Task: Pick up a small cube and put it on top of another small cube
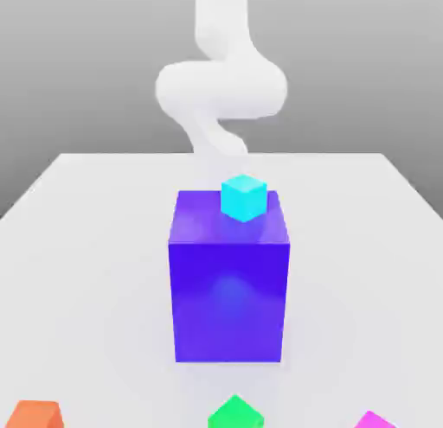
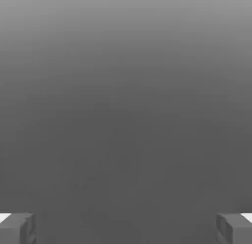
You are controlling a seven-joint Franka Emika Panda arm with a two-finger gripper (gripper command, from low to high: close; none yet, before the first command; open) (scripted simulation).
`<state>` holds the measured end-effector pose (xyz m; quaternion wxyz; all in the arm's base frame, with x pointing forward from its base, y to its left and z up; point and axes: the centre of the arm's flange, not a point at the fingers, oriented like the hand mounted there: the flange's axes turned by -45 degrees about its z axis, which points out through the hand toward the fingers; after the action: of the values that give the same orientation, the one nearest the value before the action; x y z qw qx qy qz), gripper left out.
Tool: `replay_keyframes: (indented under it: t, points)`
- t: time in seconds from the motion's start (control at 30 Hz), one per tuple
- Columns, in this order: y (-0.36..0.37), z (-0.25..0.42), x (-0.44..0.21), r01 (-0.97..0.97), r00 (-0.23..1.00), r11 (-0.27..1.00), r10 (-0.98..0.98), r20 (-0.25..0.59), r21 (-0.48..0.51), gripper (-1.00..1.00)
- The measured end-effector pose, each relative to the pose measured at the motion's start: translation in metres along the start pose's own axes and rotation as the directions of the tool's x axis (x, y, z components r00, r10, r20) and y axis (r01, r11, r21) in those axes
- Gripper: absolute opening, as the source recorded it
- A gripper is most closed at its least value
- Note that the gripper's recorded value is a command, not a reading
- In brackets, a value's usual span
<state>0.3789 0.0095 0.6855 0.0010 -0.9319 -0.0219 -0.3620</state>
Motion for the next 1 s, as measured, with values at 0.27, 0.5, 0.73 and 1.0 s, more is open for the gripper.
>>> replay_keyframes:
  t: [0.27, 0.5, 0.73, 1.0]
  points:
    - [-0.038, 0.135, 0.001, 0.173, 0.966, 0.981, -0.186, 0.179, 0.082, 0.0]
    - [-0.08, 0.249, -0.03, 0.307, 0.885, 0.934, -0.35, 0.307, 0.181, 0.0]
    - [-0.129, 0.354, -0.09, 0.421, 0.756, 0.855, -0.516, 0.403, 0.305, 0.0]
    - [-0.172, 0.456, -0.192, 0.5, 0.57, 0.739, -0.674, 0.47, 0.452, 0.0]
